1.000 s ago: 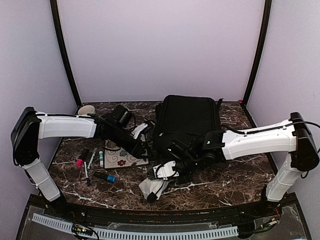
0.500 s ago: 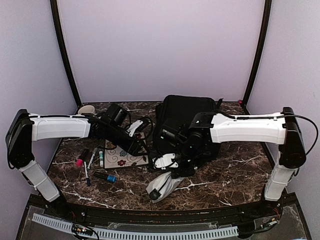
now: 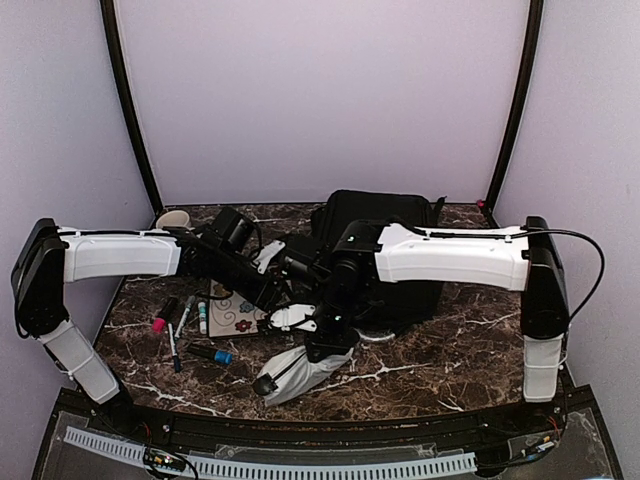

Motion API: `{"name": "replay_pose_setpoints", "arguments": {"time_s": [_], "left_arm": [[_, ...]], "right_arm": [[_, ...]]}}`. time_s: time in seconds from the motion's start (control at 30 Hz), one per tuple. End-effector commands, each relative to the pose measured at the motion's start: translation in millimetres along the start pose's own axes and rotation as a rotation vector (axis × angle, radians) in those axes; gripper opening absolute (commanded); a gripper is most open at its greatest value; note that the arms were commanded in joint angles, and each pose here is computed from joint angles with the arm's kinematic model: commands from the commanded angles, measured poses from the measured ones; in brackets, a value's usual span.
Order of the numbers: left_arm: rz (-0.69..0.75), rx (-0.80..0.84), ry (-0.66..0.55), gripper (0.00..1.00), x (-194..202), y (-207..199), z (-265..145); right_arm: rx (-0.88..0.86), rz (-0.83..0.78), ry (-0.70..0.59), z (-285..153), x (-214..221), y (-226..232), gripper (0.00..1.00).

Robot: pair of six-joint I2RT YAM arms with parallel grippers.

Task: Pack the student bag
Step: Place the pencil case at the center of the board.

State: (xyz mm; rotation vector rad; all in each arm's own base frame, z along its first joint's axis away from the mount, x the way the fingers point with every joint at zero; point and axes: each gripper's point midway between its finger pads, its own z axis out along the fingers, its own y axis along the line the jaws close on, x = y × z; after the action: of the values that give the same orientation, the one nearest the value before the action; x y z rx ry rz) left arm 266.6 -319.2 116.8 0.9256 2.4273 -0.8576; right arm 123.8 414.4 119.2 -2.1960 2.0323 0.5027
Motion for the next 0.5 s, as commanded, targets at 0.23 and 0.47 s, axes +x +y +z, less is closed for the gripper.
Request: {"name": "replay_pose_setpoints", "arguments": {"time_s": [0.23, 0.47], "left_arm": [[0.006, -0.033, -0.011, 0.66, 9, 5, -15], [-0.001, -0.074, -0.032, 0.66, 0, 18, -18]], "right_arm": [[0.083, 0.106, 0.009, -21, -10, -7, 0.06], [0.061, 0.154, 0.057, -12, 10, -23, 0.09]]}}
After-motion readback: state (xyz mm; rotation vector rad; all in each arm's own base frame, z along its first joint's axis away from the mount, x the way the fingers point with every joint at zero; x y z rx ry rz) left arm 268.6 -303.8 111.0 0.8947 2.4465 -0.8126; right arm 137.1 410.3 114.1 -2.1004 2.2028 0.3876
